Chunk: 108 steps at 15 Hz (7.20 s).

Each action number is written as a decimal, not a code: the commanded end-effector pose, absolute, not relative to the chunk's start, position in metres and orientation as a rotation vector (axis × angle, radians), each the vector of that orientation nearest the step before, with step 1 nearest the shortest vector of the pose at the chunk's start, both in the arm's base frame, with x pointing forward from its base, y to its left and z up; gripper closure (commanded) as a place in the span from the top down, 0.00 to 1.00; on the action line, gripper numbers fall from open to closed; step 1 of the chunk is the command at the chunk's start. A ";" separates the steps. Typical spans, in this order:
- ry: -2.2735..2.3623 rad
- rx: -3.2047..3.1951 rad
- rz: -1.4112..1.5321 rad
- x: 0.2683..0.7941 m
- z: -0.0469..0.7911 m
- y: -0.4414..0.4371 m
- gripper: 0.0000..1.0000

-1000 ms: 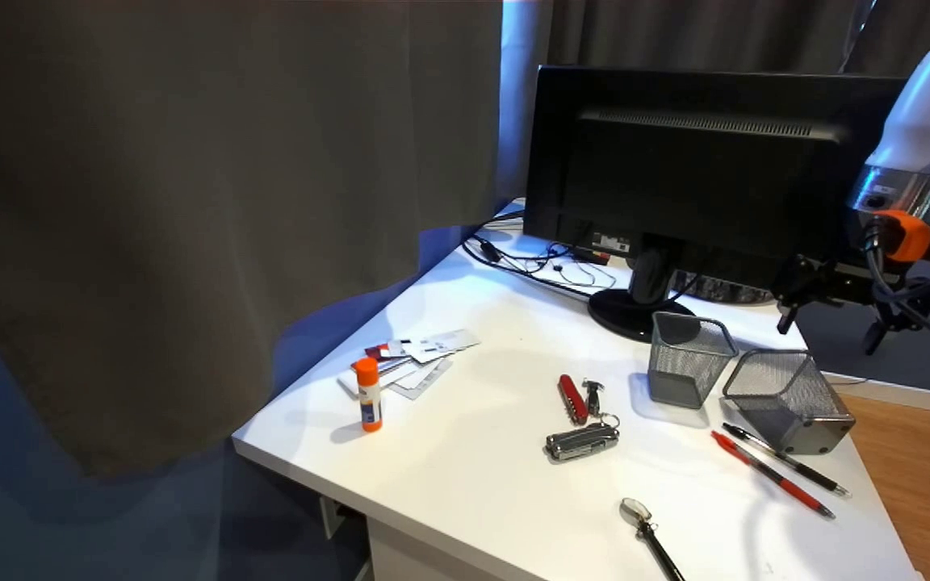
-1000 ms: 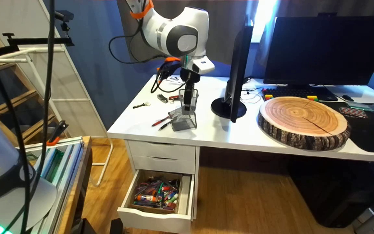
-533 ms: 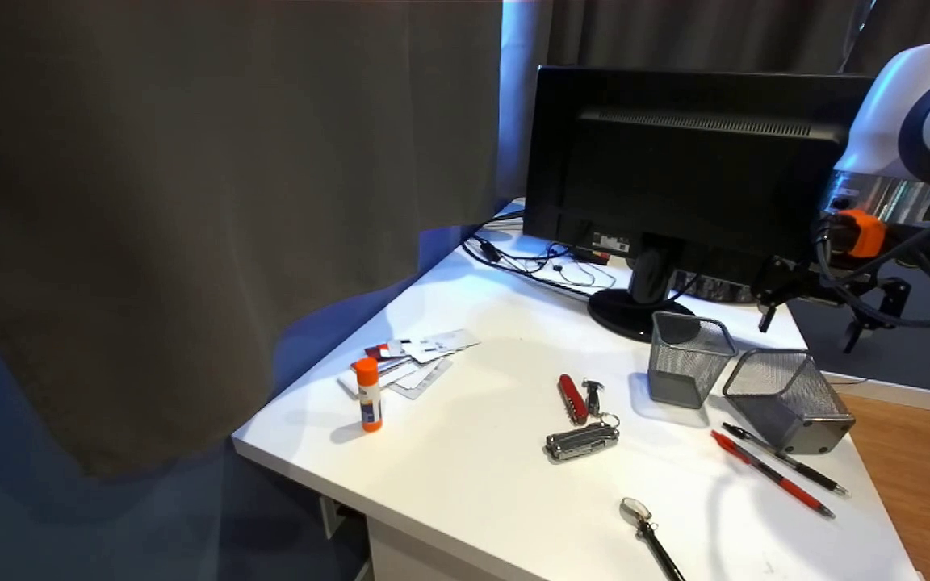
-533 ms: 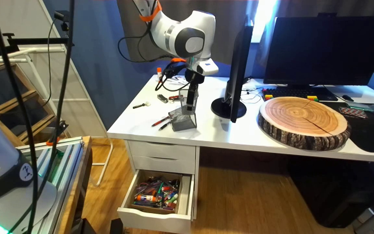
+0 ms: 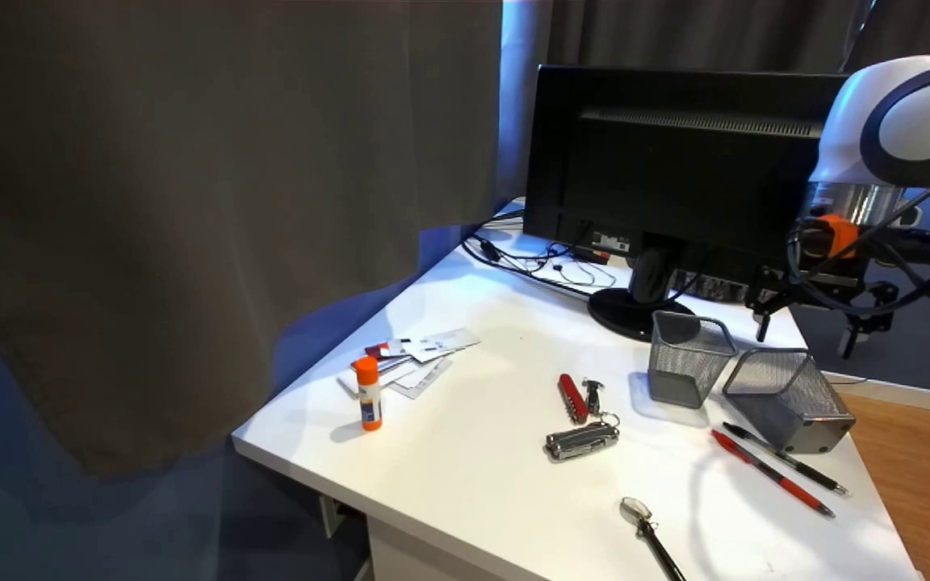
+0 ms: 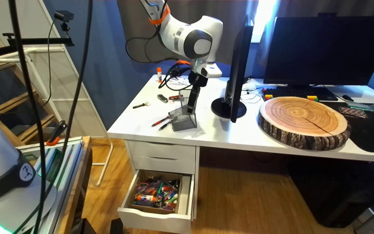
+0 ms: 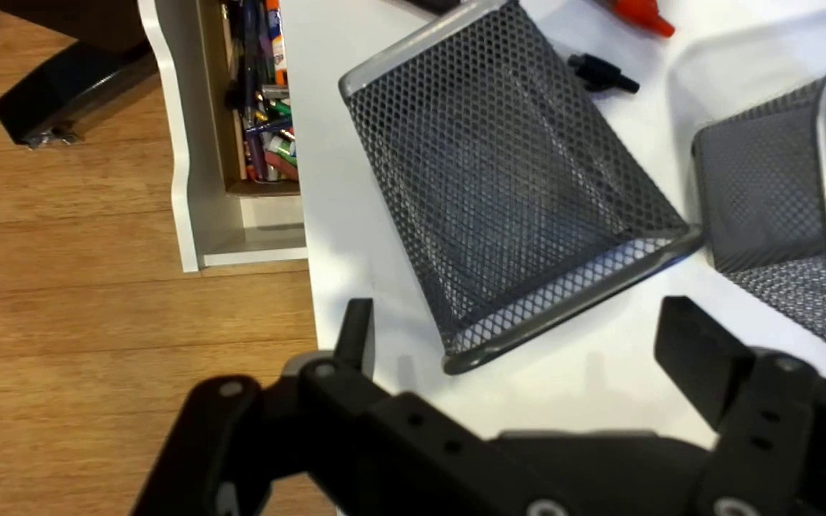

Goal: Stack the pen holders then place the two pens in them

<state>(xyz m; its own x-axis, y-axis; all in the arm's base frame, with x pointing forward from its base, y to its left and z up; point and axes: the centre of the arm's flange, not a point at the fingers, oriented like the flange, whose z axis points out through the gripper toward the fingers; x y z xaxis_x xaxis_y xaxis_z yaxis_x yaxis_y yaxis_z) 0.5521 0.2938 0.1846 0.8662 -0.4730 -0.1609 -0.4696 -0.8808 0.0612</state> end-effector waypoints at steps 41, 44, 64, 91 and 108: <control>-0.706 3.054 0.019 0.522 0.271 0.261 0.03; -0.626 3.135 0.148 0.508 0.284 0.266 0.03; 0.417 3.494 0.772 0.477 0.319 0.292 0.03; 1.066 3.529 1.069 0.527 0.266 0.275 0.03; 1.178 3.503 1.132 0.543 0.241 0.283 0.03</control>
<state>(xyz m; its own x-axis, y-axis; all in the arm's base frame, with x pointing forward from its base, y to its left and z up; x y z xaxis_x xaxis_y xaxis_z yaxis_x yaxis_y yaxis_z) 0.5339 0.2750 0.2457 0.6953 0.2978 0.6542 0.6653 -0.6110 -0.4290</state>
